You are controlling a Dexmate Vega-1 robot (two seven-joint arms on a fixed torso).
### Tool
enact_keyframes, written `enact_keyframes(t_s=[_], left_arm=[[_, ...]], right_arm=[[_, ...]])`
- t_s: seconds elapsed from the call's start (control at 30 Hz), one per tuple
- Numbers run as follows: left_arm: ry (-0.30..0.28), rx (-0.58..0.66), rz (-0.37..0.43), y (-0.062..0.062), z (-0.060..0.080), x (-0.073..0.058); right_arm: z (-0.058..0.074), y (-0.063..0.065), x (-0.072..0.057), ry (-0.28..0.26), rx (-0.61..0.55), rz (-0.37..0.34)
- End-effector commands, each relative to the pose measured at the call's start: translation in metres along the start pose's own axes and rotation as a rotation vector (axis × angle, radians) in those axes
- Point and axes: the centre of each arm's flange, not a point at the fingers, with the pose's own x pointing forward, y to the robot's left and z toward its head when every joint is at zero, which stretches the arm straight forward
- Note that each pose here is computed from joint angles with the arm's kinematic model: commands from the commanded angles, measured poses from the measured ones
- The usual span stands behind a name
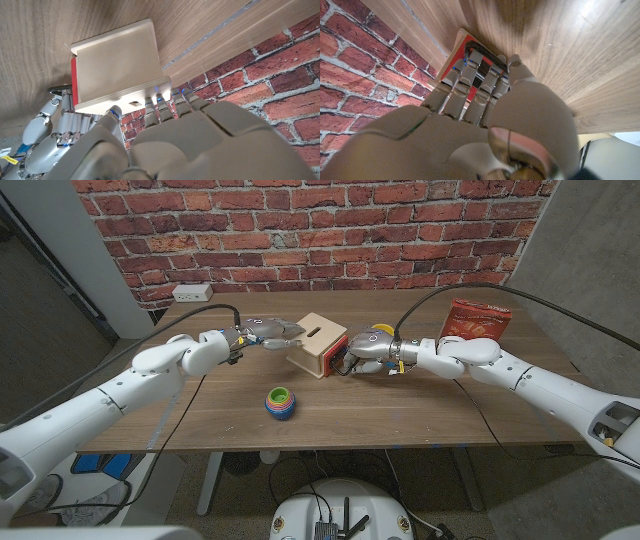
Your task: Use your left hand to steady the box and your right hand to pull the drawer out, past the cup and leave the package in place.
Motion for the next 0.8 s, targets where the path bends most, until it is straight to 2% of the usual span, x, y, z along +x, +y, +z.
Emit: enact_keyframes(t_s=[0.03, 0.8], left_arm=[[0.007, 0.0, -0.003, -0.0001, 0.0005, -0.0012], [0.006, -0.007, -0.006, -0.0008, -0.0012, 0.0018]], right_arm=[[0.0004, 0.0005, -0.0033, 0.003, -0.004, 0.006], [-0.0008, 0.0011, -0.0095, 0.013, 0.006, 0.021]])
